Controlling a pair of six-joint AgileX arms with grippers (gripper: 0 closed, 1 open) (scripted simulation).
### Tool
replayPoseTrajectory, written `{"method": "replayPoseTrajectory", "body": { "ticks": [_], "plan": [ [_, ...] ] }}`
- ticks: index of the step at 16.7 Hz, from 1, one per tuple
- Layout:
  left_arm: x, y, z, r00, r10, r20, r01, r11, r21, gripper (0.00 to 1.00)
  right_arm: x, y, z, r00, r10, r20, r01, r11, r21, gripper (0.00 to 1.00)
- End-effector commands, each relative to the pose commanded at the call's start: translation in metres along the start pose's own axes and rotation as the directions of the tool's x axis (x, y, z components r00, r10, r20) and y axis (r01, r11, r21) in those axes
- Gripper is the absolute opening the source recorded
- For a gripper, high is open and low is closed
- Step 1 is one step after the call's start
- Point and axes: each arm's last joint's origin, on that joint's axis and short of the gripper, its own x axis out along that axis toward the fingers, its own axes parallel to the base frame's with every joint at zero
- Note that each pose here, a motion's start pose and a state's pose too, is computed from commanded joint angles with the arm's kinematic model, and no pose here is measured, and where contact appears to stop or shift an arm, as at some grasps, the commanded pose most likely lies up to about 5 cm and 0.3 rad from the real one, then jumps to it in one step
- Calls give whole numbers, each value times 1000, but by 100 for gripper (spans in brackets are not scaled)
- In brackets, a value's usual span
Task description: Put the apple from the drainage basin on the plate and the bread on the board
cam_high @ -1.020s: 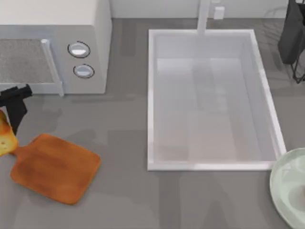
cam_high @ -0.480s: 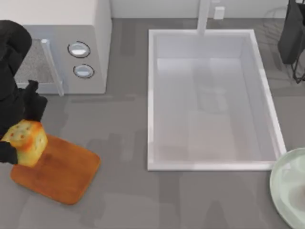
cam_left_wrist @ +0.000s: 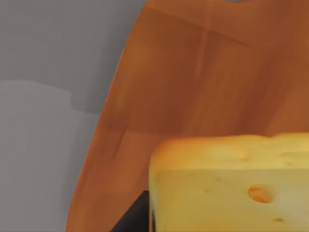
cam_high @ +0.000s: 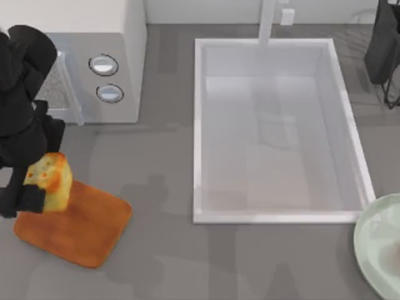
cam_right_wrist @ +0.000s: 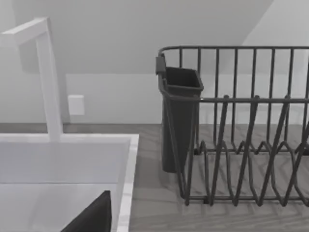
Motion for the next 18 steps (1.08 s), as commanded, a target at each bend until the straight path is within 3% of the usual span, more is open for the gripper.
{"method": "replayPoseTrajectory", "body": {
  "ticks": [17,18],
  "plan": [
    [45,0,-2,1000,0,0,0,1000,0,0,0,0,0,1000,0,0,0,1000,0,100],
    [45,0,-2,1000,0,0,0,1000,0,8,0,0,0,1000,0,0,0,1000,0,100]
  ]
}}
